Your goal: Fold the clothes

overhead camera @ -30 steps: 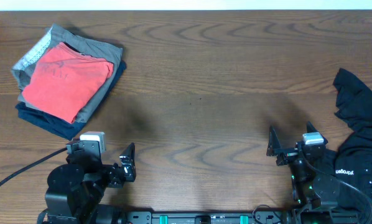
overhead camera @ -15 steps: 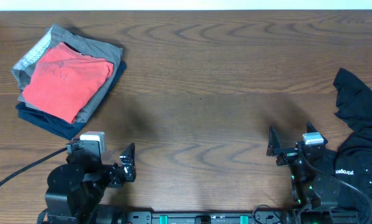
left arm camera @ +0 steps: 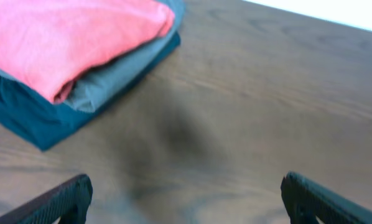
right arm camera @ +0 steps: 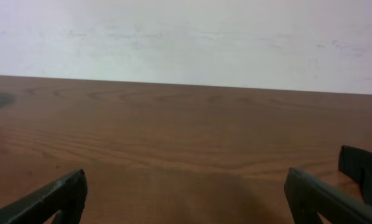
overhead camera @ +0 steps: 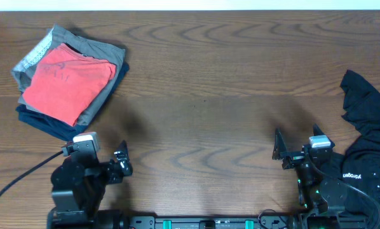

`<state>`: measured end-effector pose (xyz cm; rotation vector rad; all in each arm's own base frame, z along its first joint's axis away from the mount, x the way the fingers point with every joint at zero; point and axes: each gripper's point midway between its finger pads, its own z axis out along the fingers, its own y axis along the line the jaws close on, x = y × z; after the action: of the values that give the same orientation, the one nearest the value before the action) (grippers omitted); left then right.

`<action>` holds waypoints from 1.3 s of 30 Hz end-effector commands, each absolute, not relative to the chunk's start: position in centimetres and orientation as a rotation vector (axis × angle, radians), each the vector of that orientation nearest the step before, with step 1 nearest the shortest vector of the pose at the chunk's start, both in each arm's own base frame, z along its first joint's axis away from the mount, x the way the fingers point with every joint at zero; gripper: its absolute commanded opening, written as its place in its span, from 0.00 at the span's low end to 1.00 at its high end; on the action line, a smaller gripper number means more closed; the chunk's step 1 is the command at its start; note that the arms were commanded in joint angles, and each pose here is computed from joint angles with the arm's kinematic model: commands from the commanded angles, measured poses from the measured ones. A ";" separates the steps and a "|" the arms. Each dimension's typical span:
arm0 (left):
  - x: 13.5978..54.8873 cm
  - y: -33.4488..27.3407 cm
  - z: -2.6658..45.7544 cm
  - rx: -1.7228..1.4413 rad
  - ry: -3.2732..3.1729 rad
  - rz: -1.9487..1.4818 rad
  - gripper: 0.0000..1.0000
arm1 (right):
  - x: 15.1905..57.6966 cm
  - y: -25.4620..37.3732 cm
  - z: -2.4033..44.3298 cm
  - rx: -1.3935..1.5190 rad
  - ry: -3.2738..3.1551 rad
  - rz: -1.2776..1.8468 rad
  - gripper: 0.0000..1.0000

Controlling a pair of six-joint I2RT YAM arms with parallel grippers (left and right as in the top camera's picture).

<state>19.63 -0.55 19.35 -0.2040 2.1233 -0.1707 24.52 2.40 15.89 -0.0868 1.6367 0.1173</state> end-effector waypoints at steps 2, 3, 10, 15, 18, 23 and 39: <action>20.4 0.0 16.0 -0.216 2.068 -0.145 0.98 | 24.5 2.6 15.9 -0.108 1.634 0.116 0.99; 20.9 0.0 15.4 -0.226 2.040 -0.154 0.98 | 24.5 2.6 15.9 -0.108 1.634 0.116 0.99; 23.4 0.3 14.7 -0.233 1.805 -0.179 0.98 | 24.5 2.6 15.9 -0.108 1.634 0.116 0.99; 24.5 0.4 14.6 -0.216 1.673 -0.181 0.98 | 24.5 2.6 15.9 -0.108 1.634 0.116 0.99; 24.4 0.2 13.9 -0.210 1.705 -0.188 0.98 | 24.5 2.6 15.9 -0.108 1.634 0.116 0.99; 24.4 -0.5 13.9 -0.188 1.710 -0.208 0.98 | 24.5 2.6 15.9 -0.107 1.634 0.116 0.99; 24.4 -0.5 13.8 -0.188 1.712 -0.208 0.98 | 24.5 2.6 15.9 -0.108 1.634 0.116 0.99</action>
<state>24.42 -0.53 15.41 -0.1707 1.6764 -0.2028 24.52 2.41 15.90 -0.0874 1.6363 0.1173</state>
